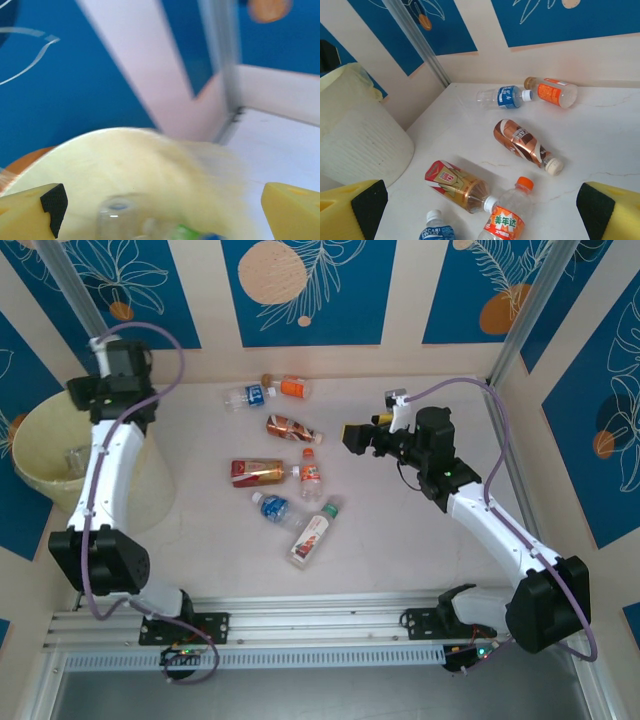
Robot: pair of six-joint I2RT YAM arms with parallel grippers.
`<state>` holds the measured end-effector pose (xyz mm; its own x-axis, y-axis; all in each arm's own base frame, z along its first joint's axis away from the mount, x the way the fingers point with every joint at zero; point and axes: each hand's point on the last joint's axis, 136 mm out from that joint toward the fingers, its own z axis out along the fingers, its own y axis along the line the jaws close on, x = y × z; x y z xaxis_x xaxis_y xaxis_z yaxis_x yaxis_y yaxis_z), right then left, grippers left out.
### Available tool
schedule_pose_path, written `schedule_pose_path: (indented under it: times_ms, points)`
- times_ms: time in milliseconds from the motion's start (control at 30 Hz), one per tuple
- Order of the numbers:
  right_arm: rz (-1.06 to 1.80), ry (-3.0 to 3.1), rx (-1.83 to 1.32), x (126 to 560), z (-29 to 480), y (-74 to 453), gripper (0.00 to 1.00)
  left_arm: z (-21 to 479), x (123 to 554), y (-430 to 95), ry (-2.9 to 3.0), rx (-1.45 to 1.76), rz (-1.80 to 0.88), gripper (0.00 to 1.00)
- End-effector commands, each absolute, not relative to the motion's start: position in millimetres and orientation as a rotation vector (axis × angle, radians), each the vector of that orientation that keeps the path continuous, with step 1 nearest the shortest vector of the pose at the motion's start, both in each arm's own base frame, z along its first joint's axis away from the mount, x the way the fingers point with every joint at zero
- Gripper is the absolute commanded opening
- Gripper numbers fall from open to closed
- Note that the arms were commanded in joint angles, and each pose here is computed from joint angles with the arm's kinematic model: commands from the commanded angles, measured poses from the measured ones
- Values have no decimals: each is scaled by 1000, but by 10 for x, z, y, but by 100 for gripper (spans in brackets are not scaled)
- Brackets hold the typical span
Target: Put the plastic bottles in the bin
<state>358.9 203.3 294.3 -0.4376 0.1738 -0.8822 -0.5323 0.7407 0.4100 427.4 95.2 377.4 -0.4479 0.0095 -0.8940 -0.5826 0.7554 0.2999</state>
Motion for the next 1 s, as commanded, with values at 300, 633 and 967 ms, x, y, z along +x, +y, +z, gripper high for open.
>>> schedule_pose_path:
  times_ms: [300, 633, 967]
  points:
    - [662, 2015, 80, 3570, 2332, 1510, 99, 2800, 4057, -1063, 2215, -224, -57, 100]
    - [644, 2031, 136, 3532, 2215, 1423, 99, 1810, 3620, -1230, 2439, -1163, -308, 100]
    - [582, 2048, 156, 3390, 2125, 1276, 99, 1225, 3660, -1408, 2400, -1619, -341, 100]
